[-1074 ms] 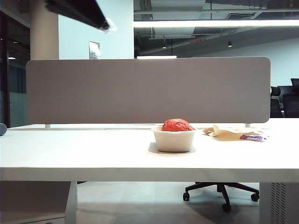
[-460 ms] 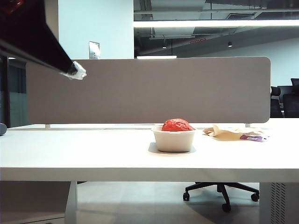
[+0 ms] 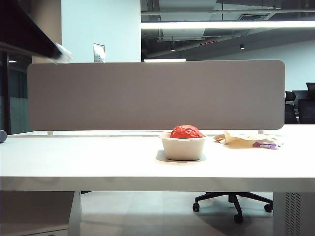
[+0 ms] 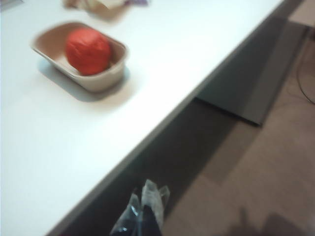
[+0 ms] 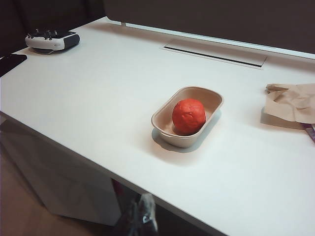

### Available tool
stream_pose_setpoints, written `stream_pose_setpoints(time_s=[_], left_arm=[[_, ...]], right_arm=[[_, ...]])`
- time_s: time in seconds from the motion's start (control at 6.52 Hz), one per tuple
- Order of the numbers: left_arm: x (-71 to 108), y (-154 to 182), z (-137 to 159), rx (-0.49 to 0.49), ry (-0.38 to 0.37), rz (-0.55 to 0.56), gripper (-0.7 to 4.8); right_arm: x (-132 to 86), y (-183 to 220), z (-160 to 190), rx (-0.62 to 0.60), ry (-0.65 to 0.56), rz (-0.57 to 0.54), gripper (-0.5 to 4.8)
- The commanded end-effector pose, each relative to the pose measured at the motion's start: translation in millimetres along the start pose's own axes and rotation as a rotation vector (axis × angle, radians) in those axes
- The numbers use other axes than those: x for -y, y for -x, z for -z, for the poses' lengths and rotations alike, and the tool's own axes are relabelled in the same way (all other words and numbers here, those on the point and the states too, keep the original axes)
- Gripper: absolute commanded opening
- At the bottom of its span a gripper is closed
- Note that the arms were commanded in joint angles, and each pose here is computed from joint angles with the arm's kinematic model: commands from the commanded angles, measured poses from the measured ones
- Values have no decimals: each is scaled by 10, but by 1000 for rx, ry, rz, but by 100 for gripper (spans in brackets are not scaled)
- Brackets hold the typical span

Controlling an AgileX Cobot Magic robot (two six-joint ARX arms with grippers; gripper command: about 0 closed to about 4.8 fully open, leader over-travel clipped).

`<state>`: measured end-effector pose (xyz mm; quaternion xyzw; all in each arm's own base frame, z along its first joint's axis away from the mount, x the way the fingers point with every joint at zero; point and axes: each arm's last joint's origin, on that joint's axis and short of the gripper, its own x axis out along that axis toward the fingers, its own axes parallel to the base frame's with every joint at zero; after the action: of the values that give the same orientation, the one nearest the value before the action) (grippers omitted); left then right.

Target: Pick up the orange and place it into the paper lunchbox.

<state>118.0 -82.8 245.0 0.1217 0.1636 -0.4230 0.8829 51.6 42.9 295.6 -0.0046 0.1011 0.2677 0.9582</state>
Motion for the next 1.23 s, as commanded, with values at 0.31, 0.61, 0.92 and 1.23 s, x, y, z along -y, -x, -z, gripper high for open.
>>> stream_pose_setpoints(time_s=[0.31,0.61,0.92,1.23], left_arm=[[-164,523,509,381,152,-657,-6],[-175,470,775,394,154,-722,-6],[-215,393,890,450,130,-749,-6],[-251,359,1028,352,190,-827,-6]], right_arm=[[1,12,-26,23,-4,-2,-1],[2,17,-26,25,-4,-2,-1],[2,18,-26,25,-4,-2,-1],[2,20,-26,26,-5,-3,-1]])
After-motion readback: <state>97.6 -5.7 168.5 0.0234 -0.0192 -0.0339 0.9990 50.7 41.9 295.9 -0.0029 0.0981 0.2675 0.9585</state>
